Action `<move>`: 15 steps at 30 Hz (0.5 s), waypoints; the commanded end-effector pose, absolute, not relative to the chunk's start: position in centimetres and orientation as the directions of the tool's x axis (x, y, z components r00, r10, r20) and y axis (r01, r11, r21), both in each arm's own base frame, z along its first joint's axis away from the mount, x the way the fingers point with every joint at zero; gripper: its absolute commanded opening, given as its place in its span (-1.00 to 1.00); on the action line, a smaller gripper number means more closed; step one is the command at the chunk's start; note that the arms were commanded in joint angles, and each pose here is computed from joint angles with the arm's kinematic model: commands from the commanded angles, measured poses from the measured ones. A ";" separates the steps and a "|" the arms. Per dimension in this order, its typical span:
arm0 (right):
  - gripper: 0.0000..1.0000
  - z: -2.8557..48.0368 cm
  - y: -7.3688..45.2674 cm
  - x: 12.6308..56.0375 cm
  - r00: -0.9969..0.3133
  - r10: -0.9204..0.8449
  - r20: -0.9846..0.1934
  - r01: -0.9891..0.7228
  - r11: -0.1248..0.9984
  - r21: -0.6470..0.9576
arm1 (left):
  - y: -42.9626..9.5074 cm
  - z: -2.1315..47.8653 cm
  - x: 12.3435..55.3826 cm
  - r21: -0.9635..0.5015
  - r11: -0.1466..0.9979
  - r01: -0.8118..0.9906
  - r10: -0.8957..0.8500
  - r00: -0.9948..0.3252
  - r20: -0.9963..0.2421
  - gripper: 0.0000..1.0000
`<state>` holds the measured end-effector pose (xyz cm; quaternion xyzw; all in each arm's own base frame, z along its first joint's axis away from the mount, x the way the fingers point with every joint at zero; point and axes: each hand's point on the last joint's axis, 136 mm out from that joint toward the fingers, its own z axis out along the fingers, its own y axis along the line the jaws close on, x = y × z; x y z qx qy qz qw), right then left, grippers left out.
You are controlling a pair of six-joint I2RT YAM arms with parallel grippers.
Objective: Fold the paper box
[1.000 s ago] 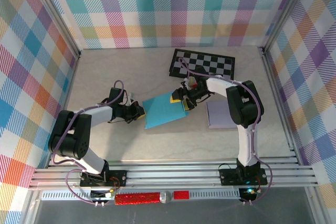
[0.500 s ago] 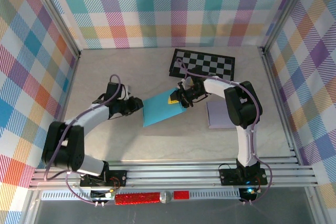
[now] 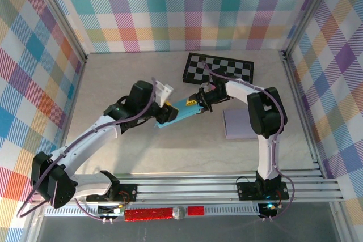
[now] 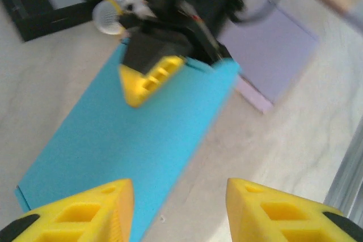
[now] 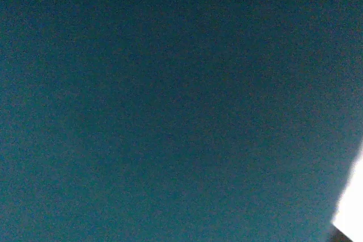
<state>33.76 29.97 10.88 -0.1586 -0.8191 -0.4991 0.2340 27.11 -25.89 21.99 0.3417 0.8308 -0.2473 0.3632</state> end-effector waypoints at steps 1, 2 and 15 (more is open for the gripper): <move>-0.40 12.5 29.5 32.7 -0.731 0.085 0.677 0.639 0.433 0.636 | -25.3 19.0 24.5 0.042 0.499 0.866 0.675 -0.357 -0.646 -0.04; -0.41 12.7 29.3 32.7 -0.724 0.097 0.683 0.648 0.433 0.626 | -25.2 18.7 24.4 0.067 0.486 0.871 0.698 -0.341 -0.629 -0.02; -0.41 13.4 29.0 30.9 -0.578 0.121 0.807 0.764 0.426 0.484 | -24.2 15.7 26.4 0.250 0.404 0.880 0.831 -0.239 -0.503 0.14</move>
